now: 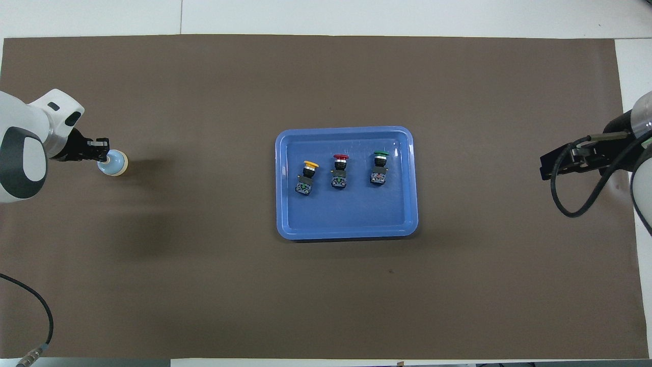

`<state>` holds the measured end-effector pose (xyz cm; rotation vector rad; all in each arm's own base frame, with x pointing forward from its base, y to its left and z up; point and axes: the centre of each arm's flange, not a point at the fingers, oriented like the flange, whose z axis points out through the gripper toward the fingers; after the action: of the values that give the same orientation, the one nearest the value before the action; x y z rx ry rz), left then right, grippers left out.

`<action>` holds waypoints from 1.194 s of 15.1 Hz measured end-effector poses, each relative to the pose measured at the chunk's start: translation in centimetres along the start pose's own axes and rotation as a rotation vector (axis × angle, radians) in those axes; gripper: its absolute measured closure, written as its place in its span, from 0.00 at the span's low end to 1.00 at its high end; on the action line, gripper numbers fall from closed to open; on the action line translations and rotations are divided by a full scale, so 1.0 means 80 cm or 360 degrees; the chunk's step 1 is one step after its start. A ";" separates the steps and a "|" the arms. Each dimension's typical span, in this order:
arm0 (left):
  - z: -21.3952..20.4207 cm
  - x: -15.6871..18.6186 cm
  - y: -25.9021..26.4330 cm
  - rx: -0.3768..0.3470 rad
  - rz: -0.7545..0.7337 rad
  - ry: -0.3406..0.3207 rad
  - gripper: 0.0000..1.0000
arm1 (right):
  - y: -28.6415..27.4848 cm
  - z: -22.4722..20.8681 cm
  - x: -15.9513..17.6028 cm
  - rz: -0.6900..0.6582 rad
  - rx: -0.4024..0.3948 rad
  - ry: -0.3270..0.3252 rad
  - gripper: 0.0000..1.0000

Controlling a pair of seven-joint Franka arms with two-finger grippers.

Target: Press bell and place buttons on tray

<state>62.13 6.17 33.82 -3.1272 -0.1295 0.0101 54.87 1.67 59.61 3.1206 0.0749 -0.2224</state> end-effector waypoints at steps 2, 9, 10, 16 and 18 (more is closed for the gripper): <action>0.000 -0.001 0.000 0.0000 0.0000 0.0006 0.99 | 0.000 0.000 0.000 0.0000 0.0000 0.0000 0.00; -0.078 0.000 0.026 0.0001 0.0053 -0.0135 0.93 | 0.000 0.000 0.000 0.0000 0.0000 0.0000 0.00; -0.108 -0.006 0.034 0.0002 0.0066 -0.0139 0.83 | 0.000 0.000 0.000 0.0000 0.0000 0.0000 0.00; -0.265 -0.094 0.067 0.0012 0.0135 -0.0187 0.13 | 0.000 0.000 0.000 0.0000 0.0000 0.0000 0.00; -0.280 -0.106 0.064 0.0012 0.0132 -0.0193 0.00 | 0.000 0.000 0.000 0.0000 0.0000 0.0000 0.00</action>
<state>54.25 0.08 56.19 -3.1211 -0.0006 0.2007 54.87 1.67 59.61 3.1206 0.0749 -0.2224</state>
